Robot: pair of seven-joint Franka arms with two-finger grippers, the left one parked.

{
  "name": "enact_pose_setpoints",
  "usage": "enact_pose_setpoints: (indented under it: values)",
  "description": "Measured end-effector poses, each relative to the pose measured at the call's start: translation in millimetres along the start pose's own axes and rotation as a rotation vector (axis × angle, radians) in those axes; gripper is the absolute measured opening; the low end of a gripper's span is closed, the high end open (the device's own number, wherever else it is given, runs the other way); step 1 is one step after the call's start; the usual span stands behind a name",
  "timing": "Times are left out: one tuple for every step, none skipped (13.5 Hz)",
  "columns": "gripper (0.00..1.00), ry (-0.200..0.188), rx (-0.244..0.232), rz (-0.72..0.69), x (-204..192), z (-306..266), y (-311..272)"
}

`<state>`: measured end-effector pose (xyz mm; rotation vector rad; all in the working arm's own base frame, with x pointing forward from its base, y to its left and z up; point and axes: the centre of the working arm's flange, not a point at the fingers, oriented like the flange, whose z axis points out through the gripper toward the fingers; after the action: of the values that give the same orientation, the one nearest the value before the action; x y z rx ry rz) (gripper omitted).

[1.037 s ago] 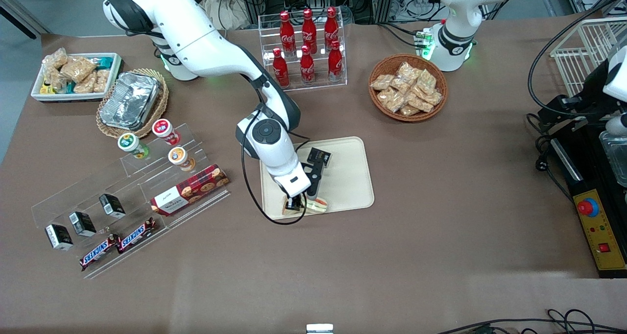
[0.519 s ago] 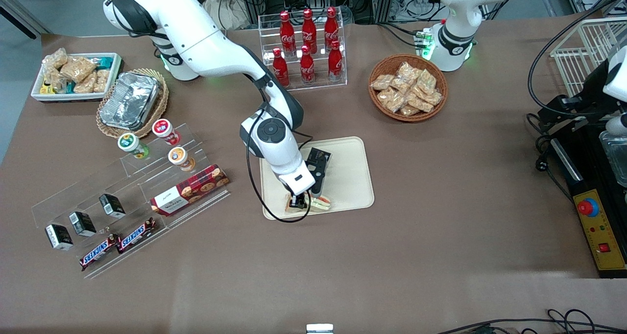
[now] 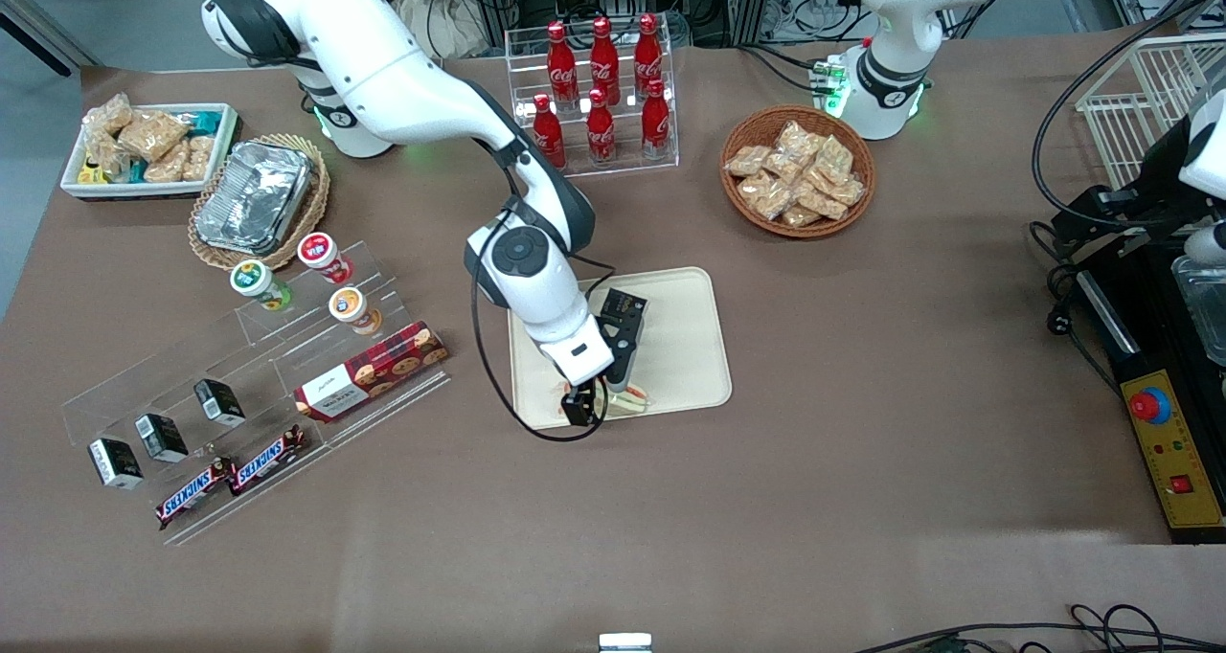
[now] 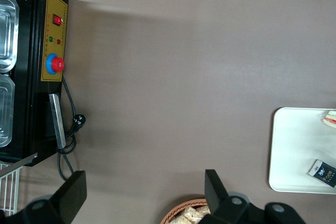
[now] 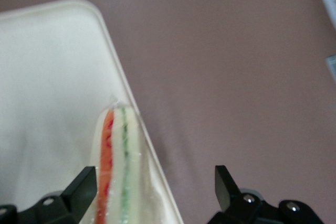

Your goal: Place sandwich on tray

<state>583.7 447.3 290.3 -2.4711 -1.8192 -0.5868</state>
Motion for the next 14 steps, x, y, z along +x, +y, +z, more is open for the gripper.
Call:
enact_pose_setpoints:
  values:
    - [1.0,0.011,0.011,0.051,6.1,-33.9,12.8]
    - [1.0,0.008,0.016,0.121,7.9,-73.0,27.3]
    - [1.0,-0.009,0.014,0.217,2.1,-114.6,45.8]
    - [1.0,-0.031,0.007,0.334,-10.9,-154.9,66.6]
    - [1.0,-0.053,-0.004,0.465,-29.6,-192.3,88.0]
    - [1.0,-0.079,-0.015,0.606,-54.0,-226.3,109.4]
    - [1.0,-0.115,-0.017,0.73,-80.1,-252.1,126.4]
    - [1.0,-0.152,-0.017,0.828,-107.7,-273.4,140.9]
    - [1.0,-0.176,-0.022,0.904,-137.1,-292.0,155.5]
    - [1.0,-0.189,-0.032,0.969,-169.0,-307.7,170.0]
    - [1.0,-0.195,-0.044,1.032,-202.0,-321.0,183.3]
    - [1.0,-0.2,-0.054,1.091,-235.4,-332.0,194.6]
    - [1.0,-0.211,-0.058,1.145,-267.6,-341.0,203.0]
    - [1.0,-0.231,-0.054,1.184,-292.4,-347.7,207.0]
